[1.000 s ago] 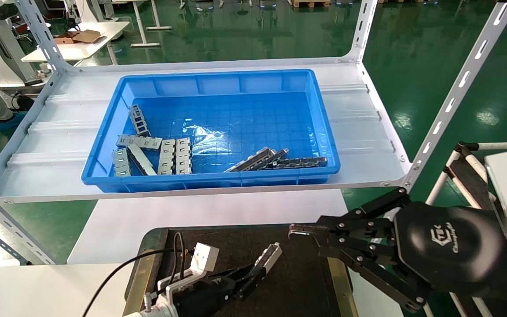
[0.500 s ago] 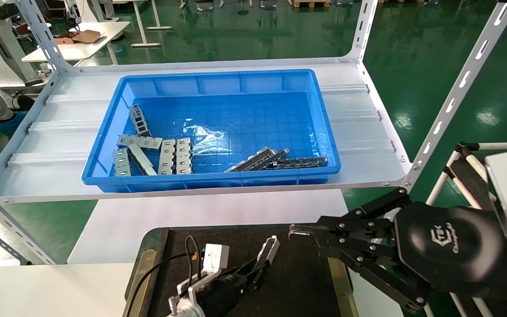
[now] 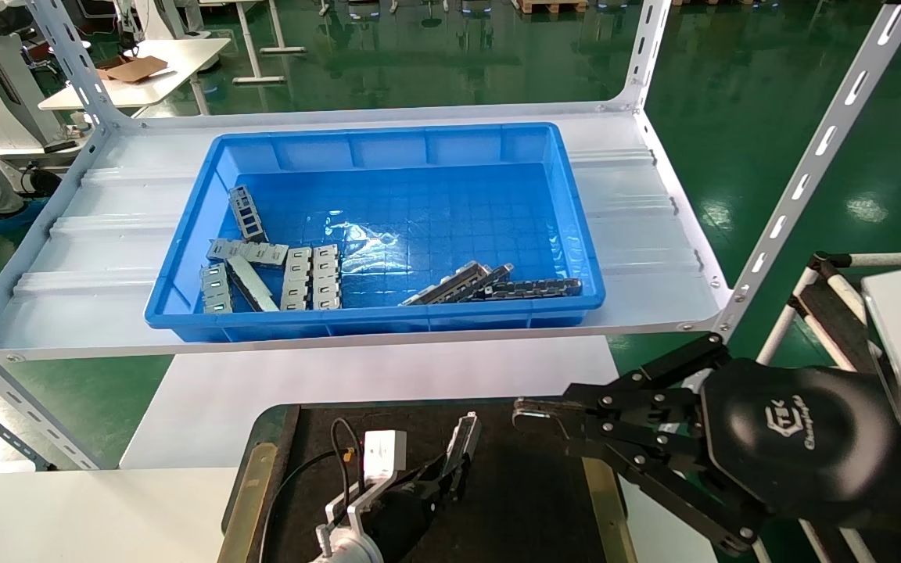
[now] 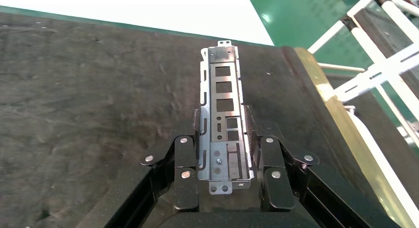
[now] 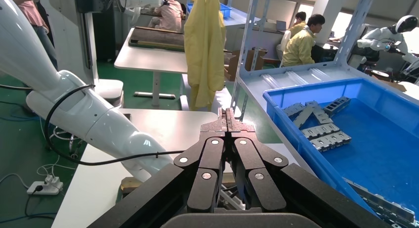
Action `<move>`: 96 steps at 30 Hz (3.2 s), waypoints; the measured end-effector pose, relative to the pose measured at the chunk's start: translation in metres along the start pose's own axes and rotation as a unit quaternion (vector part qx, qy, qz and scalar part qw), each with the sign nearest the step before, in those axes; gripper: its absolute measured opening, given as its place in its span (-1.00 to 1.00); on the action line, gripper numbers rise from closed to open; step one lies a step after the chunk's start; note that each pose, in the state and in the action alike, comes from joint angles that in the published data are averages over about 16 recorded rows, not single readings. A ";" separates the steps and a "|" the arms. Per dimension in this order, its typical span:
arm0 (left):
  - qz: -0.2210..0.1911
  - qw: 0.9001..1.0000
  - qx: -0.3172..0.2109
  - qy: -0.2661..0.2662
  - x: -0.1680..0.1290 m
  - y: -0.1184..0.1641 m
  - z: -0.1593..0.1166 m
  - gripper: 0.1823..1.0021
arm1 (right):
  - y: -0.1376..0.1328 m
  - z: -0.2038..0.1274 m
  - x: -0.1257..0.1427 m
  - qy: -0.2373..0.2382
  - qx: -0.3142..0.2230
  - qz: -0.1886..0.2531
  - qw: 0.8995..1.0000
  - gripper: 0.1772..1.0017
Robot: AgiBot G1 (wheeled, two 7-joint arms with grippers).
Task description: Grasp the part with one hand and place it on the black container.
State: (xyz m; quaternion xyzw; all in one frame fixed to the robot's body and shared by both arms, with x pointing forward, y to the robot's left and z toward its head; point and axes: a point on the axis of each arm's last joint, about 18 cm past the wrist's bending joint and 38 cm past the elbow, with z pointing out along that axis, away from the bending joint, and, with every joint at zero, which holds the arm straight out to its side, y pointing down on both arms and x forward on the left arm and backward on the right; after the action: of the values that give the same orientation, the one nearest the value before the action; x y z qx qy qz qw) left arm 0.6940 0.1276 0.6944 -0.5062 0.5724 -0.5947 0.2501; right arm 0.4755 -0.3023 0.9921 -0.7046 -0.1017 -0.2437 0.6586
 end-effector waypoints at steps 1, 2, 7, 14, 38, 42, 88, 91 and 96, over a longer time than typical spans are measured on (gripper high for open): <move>-0.002 1.000 0.001 -0.003 0.000 0.000 0.001 -0.56 | 0.000 0.000 0.000 0.000 0.000 0.000 1.000 -0.97; -0.004 1.000 0.002 -0.007 0.000 0.000 0.002 -0.56 | 0.000 0.000 0.000 0.000 0.000 0.000 1.000 -0.97; -0.015 1.000 0.003 -0.021 0.000 0.003 0.005 -0.56 | 0.000 0.000 0.000 0.000 0.000 0.000 1.000 -0.97; -0.028 0.999 0.003 -0.036 -0.001 0.007 0.007 -0.56 | 0.000 0.000 0.000 0.000 0.000 0.000 1.000 -0.97; -0.068 0.996 0.008 -0.059 0.003 0.007 0.012 -0.29 | 0.000 0.000 0.000 0.000 0.000 0.000 1.000 -0.66; -0.062 0.996 0.015 -0.057 0.006 0.001 0.013 -0.14 | 0.000 0.000 0.000 0.000 0.000 0.000 1.000 -0.49; 0.216 0.964 -0.064 0.144 -0.021 -0.087 -0.117 1.00 | 0.000 0.000 0.000 0.000 0.000 0.000 1.000 1.00; 0.243 0.954 -0.068 0.160 -0.021 -0.089 -0.126 1.00 | 0.000 0.000 0.000 0.000 0.000 0.000 1.000 1.00; 0.288 0.935 -0.069 0.195 -0.019 -0.092 -0.140 1.00 | 0.000 0.000 0.000 0.000 0.000 0.000 1.000 1.00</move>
State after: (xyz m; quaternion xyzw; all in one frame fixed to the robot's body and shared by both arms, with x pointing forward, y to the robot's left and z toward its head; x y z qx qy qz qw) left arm 0.6027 0.2241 0.7975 -0.2097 0.7706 -0.5436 0.2581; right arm 0.4755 -0.3023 0.9921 -0.7046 -0.1017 -0.2437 0.6586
